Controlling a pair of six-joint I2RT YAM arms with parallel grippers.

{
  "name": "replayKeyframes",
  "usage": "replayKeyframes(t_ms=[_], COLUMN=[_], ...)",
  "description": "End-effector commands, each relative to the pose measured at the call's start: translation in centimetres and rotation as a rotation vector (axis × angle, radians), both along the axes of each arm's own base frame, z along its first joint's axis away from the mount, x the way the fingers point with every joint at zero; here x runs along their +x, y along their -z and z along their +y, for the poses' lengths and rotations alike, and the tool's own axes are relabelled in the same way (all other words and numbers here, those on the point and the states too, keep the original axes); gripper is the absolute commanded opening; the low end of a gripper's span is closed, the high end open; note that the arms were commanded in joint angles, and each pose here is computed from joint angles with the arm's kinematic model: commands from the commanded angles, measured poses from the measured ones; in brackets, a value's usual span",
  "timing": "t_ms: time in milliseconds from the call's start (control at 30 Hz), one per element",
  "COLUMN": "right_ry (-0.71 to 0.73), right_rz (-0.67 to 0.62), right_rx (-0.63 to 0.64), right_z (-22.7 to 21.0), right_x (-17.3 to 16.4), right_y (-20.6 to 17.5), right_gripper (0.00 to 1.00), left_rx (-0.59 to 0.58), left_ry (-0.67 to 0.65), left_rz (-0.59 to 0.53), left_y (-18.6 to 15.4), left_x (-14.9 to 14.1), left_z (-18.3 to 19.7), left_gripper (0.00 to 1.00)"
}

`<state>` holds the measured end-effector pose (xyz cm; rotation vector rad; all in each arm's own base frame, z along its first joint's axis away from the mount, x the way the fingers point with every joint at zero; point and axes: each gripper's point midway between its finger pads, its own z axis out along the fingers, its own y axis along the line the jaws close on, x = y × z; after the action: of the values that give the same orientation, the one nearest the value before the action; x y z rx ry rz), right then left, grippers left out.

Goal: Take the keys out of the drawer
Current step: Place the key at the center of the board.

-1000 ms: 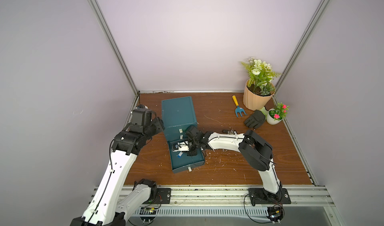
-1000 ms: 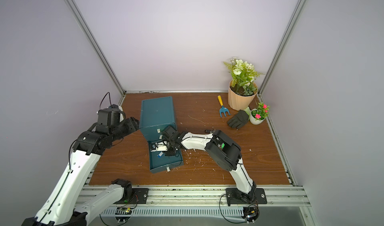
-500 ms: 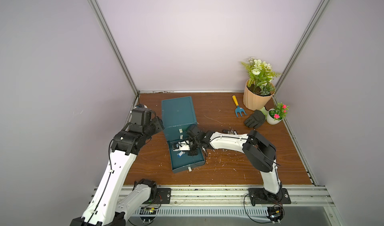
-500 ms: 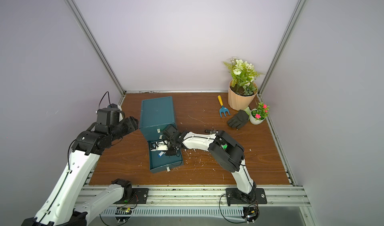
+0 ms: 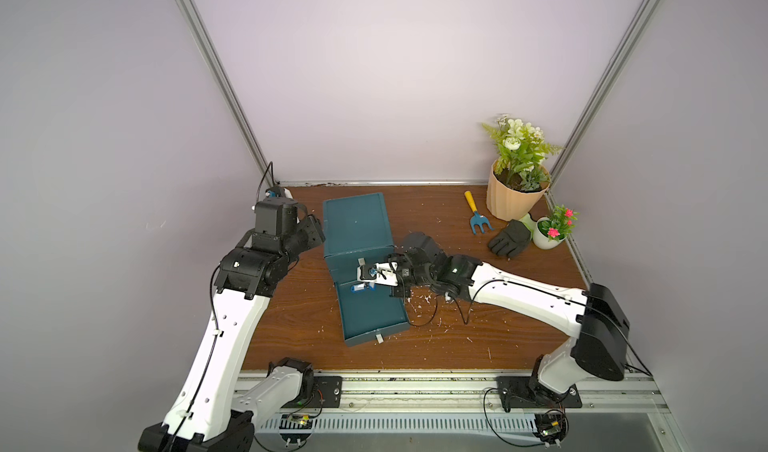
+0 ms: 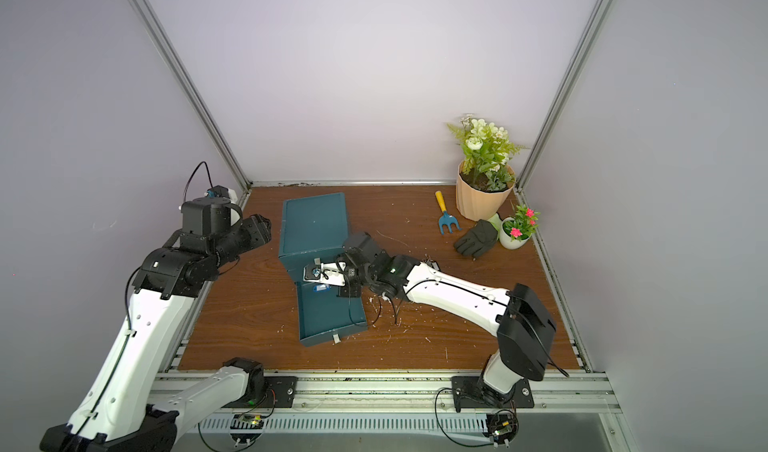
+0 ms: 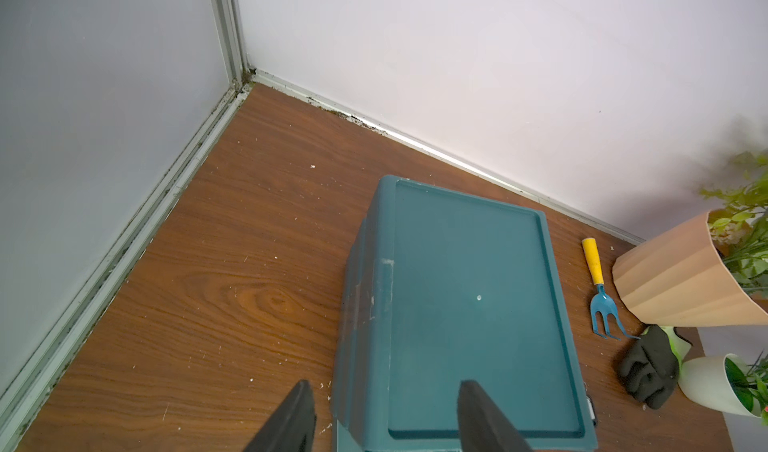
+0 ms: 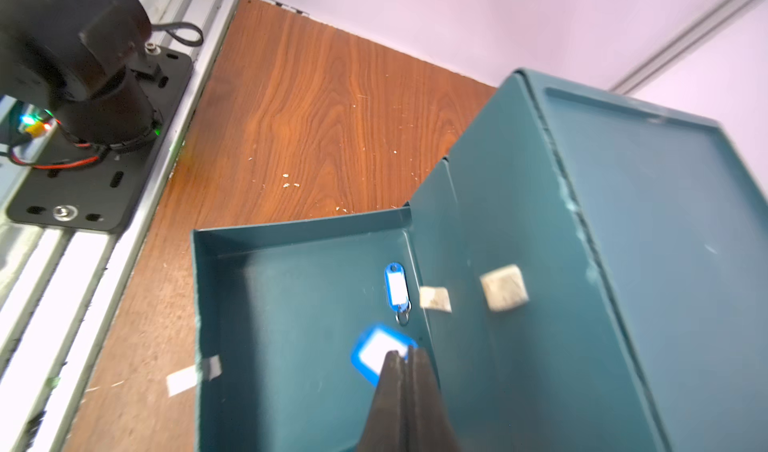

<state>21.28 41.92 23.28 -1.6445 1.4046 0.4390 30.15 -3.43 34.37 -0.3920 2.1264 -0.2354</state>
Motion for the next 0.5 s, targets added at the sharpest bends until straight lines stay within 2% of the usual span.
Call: replayKeyframes(t_ms=[0,267,367,467], right_ry=[0.107,0.348,0.465,0.569], right_rz=[0.027,0.131,0.195,0.271], right_rx=[0.019,0.047,0.07,0.099], right_z=[-2.8,-9.1,-11.9,-14.3], right_x=[-0.2,-0.3,0.0,0.4], right_y=[-1.6,0.0,1.9,4.3], right_gripper=[0.0,0.0,0.0,0.0], left_rx=[0.007,-0.002,0.04,0.022], left_ry=[0.051,0.177,0.252,0.301], left_rz=[-0.096,-0.173,-0.187,-0.195], left_y=[-2.7,-4.7,-4.8,-4.7], left_x=[1.1,3.2,3.9,4.6], left_z=[-0.6,-4.0,-6.7,-8.3], left_gripper=[0.58,0.57,0.58,0.58])
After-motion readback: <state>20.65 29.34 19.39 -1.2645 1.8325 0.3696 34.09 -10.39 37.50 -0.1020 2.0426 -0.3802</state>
